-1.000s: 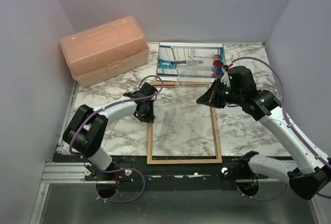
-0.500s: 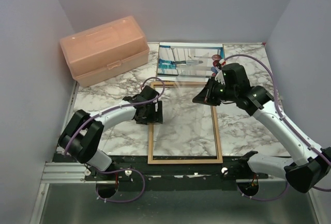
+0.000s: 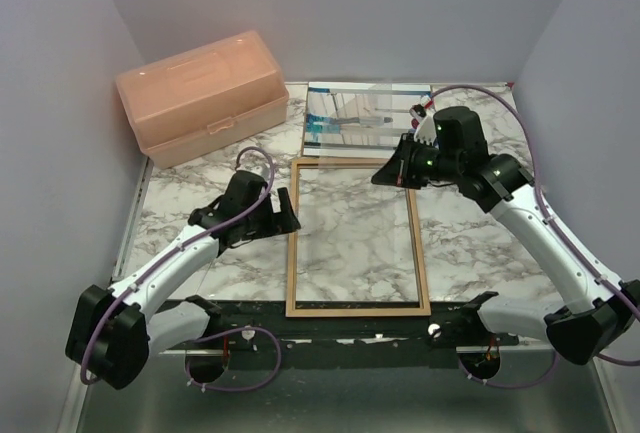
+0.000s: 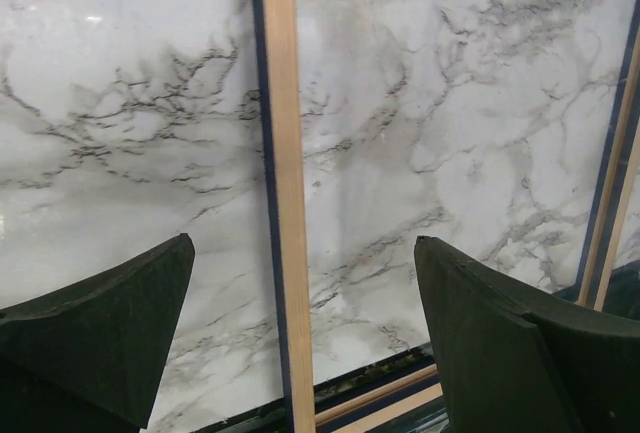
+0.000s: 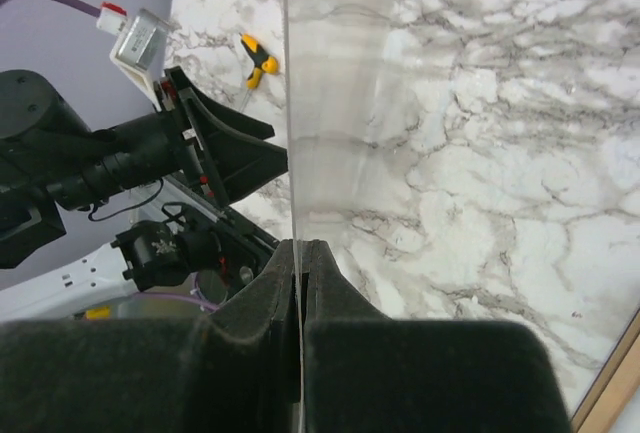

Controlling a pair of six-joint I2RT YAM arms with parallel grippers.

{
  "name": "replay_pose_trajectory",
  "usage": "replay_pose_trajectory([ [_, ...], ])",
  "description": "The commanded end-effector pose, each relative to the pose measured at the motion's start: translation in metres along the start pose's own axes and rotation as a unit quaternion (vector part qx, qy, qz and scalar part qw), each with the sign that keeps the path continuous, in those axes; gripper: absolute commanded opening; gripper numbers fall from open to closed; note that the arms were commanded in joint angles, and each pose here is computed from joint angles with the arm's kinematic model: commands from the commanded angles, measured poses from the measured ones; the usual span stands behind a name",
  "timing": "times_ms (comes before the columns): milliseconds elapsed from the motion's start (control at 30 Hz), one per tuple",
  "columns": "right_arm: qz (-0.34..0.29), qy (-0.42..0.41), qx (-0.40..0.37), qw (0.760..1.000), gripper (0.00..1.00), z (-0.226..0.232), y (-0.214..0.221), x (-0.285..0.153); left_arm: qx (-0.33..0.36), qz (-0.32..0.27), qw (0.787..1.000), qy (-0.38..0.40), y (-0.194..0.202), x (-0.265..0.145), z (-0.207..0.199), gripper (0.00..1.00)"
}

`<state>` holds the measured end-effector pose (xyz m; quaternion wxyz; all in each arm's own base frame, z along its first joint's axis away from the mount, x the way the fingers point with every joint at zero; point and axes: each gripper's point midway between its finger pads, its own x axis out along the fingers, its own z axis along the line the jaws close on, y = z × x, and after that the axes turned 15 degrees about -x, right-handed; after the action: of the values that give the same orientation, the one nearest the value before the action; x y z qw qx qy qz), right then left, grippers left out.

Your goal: Put the photo into the frame

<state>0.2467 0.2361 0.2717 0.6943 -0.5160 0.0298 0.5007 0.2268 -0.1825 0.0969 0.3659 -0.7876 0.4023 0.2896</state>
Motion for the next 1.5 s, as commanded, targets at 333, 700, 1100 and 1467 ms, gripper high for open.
replay_pose_trajectory([
  [333,-0.013,-0.153,0.059,0.986,0.01,-0.006,-0.044,0.000,-0.036,0.030,0.999,-0.004,0.011,0.017,0.025,0.79],
  [700,-0.017,-0.079,0.110,0.991,0.01,-0.054,-0.032,-0.002,-0.016,0.061,0.995,-0.073,0.029,0.048,0.036,0.64],
  [1100,0.001,-0.078,0.103,0.992,0.01,-0.056,-0.013,-0.002,0.000,0.057,0.990,-0.129,0.031,0.047,0.054,0.28],
  [1467,0.014,-0.106,0.097,0.990,0.01,-0.050,-0.005,-0.001,0.018,0.044,0.988,-0.150,0.026,0.035,0.063,0.34],
])
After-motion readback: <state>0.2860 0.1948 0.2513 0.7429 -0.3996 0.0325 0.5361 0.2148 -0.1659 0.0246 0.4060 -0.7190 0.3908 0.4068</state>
